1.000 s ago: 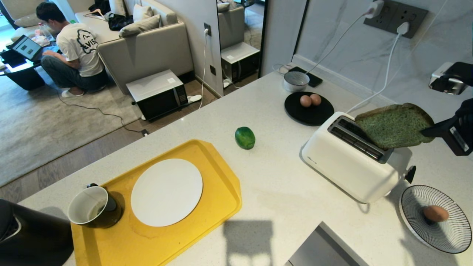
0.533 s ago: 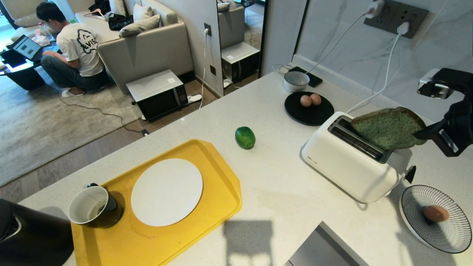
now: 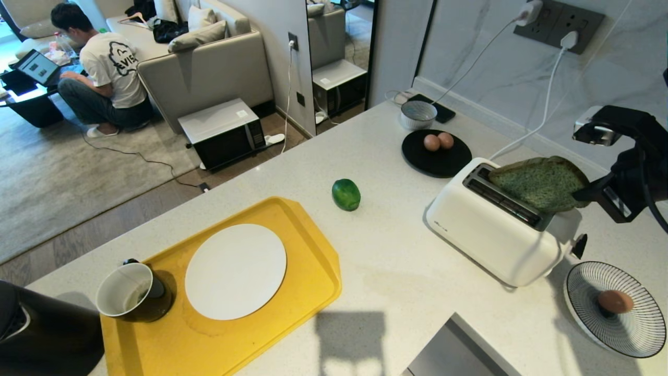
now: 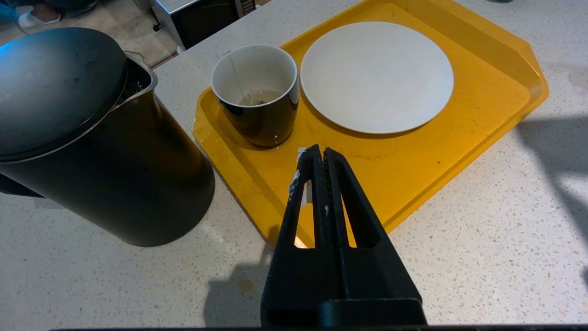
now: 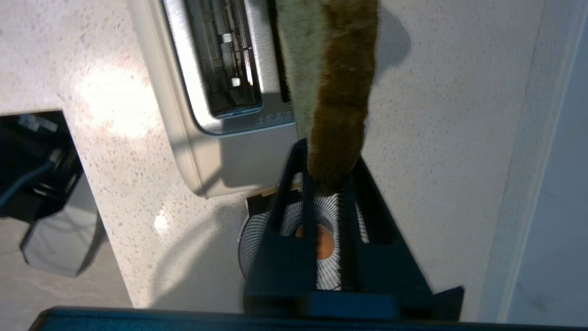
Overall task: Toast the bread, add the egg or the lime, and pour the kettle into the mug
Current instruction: Put the bread slices in the toaster, then use a bread toaster
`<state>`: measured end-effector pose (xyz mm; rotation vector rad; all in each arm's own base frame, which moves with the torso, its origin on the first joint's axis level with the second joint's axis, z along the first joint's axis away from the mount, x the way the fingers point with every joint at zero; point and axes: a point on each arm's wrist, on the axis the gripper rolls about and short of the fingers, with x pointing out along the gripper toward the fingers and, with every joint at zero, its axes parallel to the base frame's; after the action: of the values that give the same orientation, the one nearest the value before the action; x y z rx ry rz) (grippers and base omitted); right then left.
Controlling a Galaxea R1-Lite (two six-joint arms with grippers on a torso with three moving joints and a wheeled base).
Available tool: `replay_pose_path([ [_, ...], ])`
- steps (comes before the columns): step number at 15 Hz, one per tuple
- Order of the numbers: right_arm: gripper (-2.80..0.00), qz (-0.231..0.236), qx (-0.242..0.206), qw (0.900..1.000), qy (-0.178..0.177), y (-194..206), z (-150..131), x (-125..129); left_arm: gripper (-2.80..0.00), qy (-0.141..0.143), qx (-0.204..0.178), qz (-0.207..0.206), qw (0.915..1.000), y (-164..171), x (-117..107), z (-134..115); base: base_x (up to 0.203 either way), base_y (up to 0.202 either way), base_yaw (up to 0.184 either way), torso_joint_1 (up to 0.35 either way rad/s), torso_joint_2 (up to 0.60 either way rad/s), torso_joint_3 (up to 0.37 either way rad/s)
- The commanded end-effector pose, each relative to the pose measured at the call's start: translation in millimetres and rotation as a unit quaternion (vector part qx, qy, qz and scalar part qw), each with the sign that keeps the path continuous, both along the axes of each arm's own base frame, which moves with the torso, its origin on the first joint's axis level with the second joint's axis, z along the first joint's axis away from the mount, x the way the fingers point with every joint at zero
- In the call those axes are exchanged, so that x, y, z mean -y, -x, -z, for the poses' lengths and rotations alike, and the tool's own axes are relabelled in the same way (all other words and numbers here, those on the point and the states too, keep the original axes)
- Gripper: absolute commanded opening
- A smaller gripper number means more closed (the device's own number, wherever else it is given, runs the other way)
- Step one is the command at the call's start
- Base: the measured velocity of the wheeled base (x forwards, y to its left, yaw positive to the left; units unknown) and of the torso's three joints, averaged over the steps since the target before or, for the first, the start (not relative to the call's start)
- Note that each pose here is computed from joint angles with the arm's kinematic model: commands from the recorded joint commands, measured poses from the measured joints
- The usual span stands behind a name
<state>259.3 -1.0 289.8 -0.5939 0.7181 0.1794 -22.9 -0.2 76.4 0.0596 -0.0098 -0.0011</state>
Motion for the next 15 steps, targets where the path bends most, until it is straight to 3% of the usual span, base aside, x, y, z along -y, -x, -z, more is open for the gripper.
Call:
replay_pose_path([
  [1, 0.0, 0.001, -0.006, 1.0, 0.003, -3.6, 2.3, 0.1, -2.8, 0.0, 0.0, 0.0, 1.0, 0.1, 0.0, 0.0, 0.0, 0.0, 0.0, 0.0, 0.0, 0.0],
  [7, 0.0, 0.002, 0.0, 1.0, 0.0, -2.0, -0.9, 0.1, -2.8, 0.0, 0.0, 0.0, 1.0, 0.1, 0.0, 0.0, 0.0, 0.0, 0.0, 0.0, 0.0, 0.0],
  [13, 0.0, 0.006, 0.031, 0.999, -0.014, 32.0, -15.7, 0.2, -2.8, 0.0, 0.0, 0.0, 1.0, 0.1, 0.0, 0.0, 0.0, 0.0, 0.0, 0.0, 0.0, 0.0],
  [14, -2.8, 0.007, 0.035, 0.999, -0.017, 39.5, -16.6, 0.4, -2.8, 0.0, 0.0, 0.0, 1.0, 0.1, 0.0, 0.0, 0.0, 0.0, 0.0, 0.0, 0.0, 0.0],
  [15, -2.8, 0.012, 0.037, 0.999, -0.023, 47.1, -16.6, 0.5, -2.8, 0.0, 0.0, 0.0, 1.0, 0.1, 0.0, 0.0, 0.0, 0.0, 0.0, 0.0, 0.0, 0.0],
])
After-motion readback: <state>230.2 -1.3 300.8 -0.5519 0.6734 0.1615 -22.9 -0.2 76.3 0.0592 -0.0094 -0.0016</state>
